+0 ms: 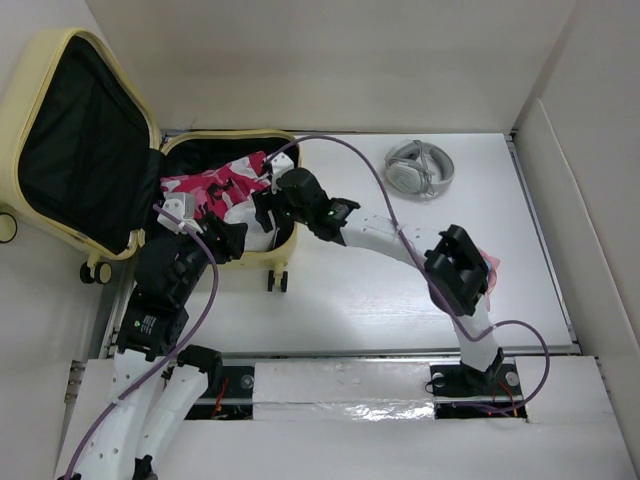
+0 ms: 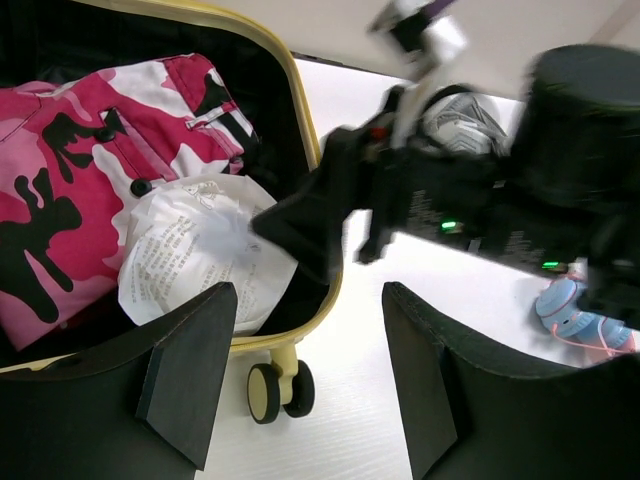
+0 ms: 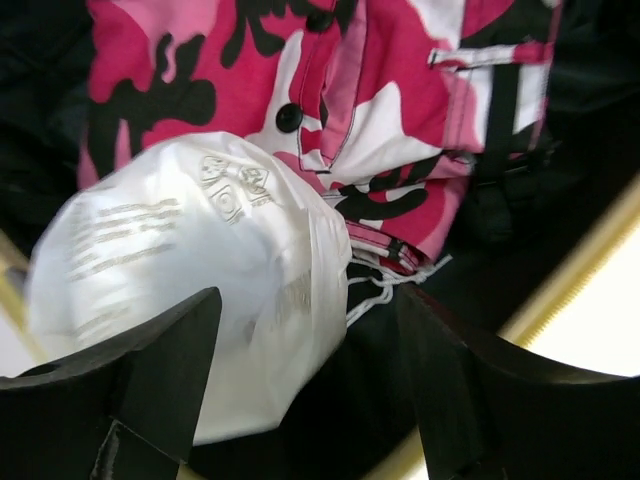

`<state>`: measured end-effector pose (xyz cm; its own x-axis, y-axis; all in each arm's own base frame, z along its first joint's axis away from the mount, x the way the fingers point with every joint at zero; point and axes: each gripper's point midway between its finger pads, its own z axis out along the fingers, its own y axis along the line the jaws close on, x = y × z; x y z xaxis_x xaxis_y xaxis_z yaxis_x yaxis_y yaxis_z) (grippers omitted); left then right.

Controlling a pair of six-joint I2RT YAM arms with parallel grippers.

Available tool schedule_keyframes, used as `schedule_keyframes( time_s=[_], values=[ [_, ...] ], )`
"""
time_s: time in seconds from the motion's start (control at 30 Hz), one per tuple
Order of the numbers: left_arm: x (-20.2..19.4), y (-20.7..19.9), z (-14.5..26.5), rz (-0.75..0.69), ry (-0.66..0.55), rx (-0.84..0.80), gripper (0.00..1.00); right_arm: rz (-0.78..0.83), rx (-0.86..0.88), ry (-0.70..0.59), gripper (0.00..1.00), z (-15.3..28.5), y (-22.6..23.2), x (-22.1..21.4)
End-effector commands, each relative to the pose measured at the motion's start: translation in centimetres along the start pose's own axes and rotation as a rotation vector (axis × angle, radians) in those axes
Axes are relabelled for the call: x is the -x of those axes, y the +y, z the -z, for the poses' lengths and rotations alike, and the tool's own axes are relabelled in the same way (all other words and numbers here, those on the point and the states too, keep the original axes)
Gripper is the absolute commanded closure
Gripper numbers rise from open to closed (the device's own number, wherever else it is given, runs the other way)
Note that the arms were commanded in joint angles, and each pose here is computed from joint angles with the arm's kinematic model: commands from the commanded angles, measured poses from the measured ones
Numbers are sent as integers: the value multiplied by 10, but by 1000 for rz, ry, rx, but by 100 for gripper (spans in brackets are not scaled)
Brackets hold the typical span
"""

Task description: Pack the luggage

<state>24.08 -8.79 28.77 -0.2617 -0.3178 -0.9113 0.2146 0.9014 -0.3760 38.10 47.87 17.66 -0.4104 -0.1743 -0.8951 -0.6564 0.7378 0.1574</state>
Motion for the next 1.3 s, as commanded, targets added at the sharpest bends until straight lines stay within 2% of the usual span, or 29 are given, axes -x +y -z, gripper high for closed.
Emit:
schedule_keyframes(
  time_s=[0.0,0.07,0.1,0.13,0.17,0.2,0.23,0.27,0.3,0.37,0.4,0.43,0.5,0.53,0.63,0.67,0.73,0.83,0.9,0.93,1.0,1.1,1.13,1.2,1.23,1.27],
  values=[
    [20,-7,1,4,-65,-22,43,-2,-28,-239,23,53,-15,90],
    [19,-7,2,4,-63,-19,42,-39,-66,-301,22,75,-50,112],
    [20,-7,2,4,-65,-22,42,-56,-89,-279,23,77,-67,98],
    [20,-8,4,2,-69,-28,42,-84,-143,-292,29,84,-103,100],
    [21,-8,5,2,-71,-27,42,-99,-179,-305,40,91,-123,100],
    [21,-8,5,2,-73,-26,42,-123,-233,-333,56,105,-145,106],
    [21,-8,4,0,-71,-25,42,-151,-308,-310,87,110,-173,89],
    [20,-8,4,0,-69,-29,42,-192,-425,-308,96,124,-224,83],
    [20,-9,5,0,-69,-33,42,-236,-481,-312,100,135,-248,79],
    [21,-10,6,-1,-74,-41,42,-303,-617,-303,100,155,-300,58],
    [21,-11,6,-2,-74,-41,42,-361,-711,-319,99,175,-341,50],
    [21,-10,5,-3,-72,-41,42,-390,-759,-316,86,184,-362,41],
    [19,-12,5,-5,-64,-50,42,-461,-856,-319,73,207,-411,23],
    [20,-13,6,-5,-68,-55,42,-482,-876,-289,60,205,-428,7],
    [21,-13,6,-5,-70,-55,42,-555,-941,-240,47,213,-471,-10],
    [19,-13,5,-5,-66,-53,42,-593,-967,-149,45,206,-481,-41],
    [19,-13,6,-5,-66,-56,42,-636,-986,-158,41,210,-501,-45],
    [19,-13,4,-6,-63,-55,42,-691,-901,-142,37,190,-513,-61],
    [19,-14,4,-7,-62,-59,42,-751,-855,-59,37,172,-514,-89],
    [19,-14,5,-7,-64,-61,42,-757,-840,-65,37,172,-520,-82],
    [19,-14,5,-7,-63,-60,42,-780,-814,-15,37,161,-519,-98],
    [19,-14,5,-7,-63,-60,42,-809,-773,0,43,157,-522,-102],
    [20,-15,6,-5,-67,-62,42,-818,-771,21,54,154,-522,-110],
    [20,-14,6,-7,-68,-59,42,-825,-739,35,69,149,-517,-113],
    [20,-14,6,-8,-68,-57,42,-833,-737,35,87,153,-520,-117],
    [19,-13,5,-8,-66,-56,42,-820,-726,-16,92,158,-524,-103]
  ],
)
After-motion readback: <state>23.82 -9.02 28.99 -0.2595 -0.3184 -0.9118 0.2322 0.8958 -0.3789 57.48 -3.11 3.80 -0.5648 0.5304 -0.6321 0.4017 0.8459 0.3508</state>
